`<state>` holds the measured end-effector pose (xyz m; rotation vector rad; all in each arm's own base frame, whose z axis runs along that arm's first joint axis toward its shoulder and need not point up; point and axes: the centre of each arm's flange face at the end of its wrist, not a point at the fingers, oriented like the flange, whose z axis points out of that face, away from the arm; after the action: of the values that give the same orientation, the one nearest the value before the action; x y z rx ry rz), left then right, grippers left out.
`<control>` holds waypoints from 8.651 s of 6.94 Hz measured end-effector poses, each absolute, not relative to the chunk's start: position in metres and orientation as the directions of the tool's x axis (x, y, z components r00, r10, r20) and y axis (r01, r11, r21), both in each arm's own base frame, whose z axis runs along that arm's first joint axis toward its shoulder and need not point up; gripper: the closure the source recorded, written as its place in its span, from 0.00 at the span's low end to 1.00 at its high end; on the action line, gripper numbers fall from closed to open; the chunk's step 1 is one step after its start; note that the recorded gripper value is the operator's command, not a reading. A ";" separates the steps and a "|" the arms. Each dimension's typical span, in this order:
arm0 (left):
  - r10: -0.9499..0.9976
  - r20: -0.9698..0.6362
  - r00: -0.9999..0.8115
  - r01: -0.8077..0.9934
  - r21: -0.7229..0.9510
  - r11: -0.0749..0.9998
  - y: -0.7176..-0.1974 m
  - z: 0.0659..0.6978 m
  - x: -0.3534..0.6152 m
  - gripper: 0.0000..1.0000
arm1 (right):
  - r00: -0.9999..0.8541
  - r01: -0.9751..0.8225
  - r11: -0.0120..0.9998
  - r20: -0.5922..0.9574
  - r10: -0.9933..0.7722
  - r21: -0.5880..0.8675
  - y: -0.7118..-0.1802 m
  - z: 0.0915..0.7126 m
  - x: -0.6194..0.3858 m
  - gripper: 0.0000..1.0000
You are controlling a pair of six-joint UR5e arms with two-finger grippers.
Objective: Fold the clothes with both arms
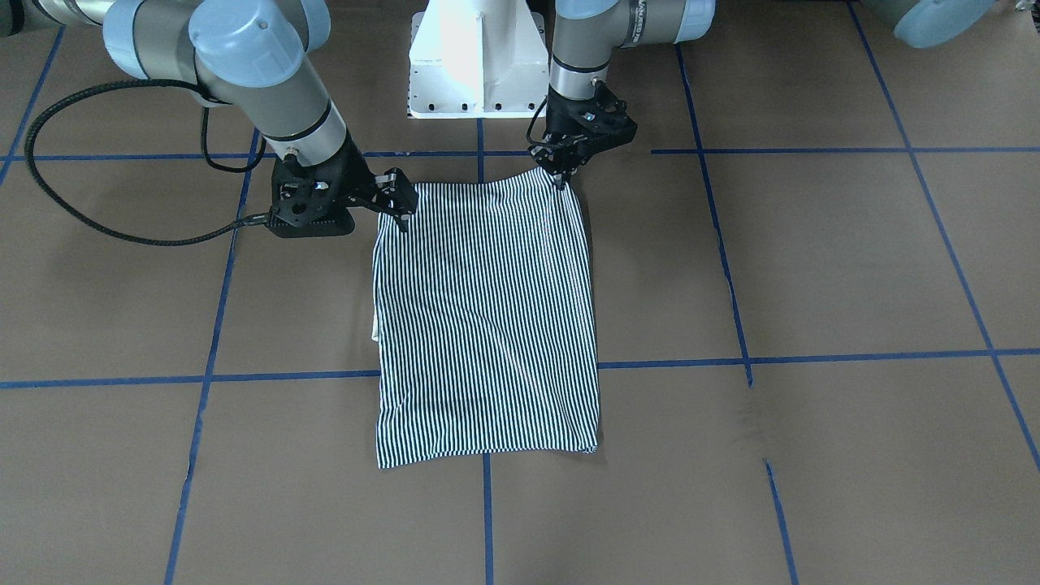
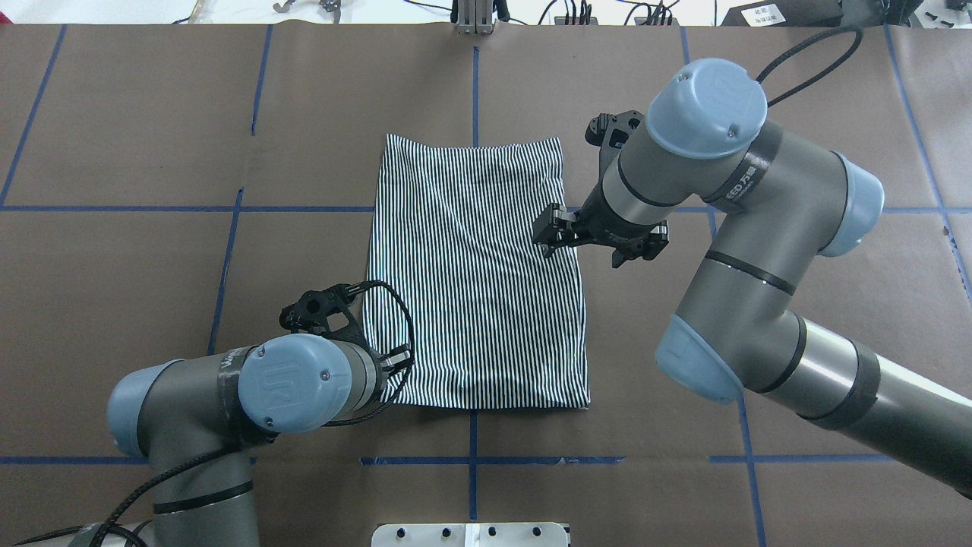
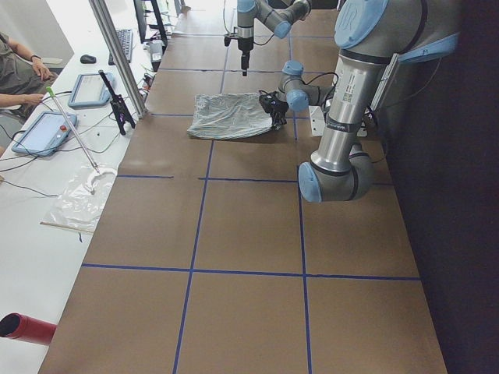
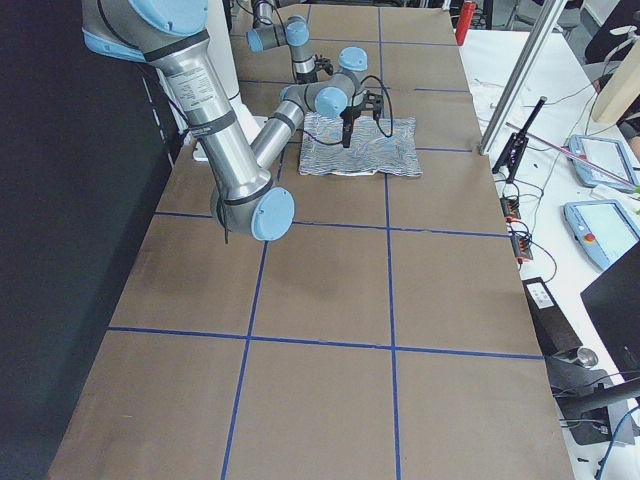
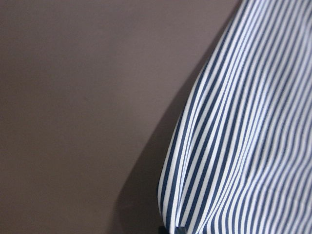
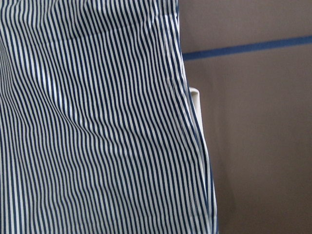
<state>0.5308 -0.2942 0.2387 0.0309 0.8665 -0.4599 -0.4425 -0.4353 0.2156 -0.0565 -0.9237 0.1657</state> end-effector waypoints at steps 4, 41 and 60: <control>-0.325 -0.756 0.569 0.371 -0.117 0.921 -0.296 0.236 0.528 1.00 | 0.517 -0.439 0.811 0.629 0.581 -0.388 -0.298 0.238 -0.538 0.00; -0.314 -0.806 0.501 0.236 -0.222 0.946 -0.208 0.203 0.486 1.00 | 0.455 -0.426 0.809 0.677 0.579 -0.405 -0.240 0.199 -0.534 1.00; -0.243 -0.828 0.506 0.456 0.017 0.890 -0.661 0.338 0.344 0.00 | 0.575 -0.485 0.870 0.720 0.389 -0.082 -0.658 0.210 -0.508 0.00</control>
<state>0.3437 -0.6612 0.3376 0.2457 0.9521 -0.4265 -0.5080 -0.6580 0.2097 0.1292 -0.8100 0.5135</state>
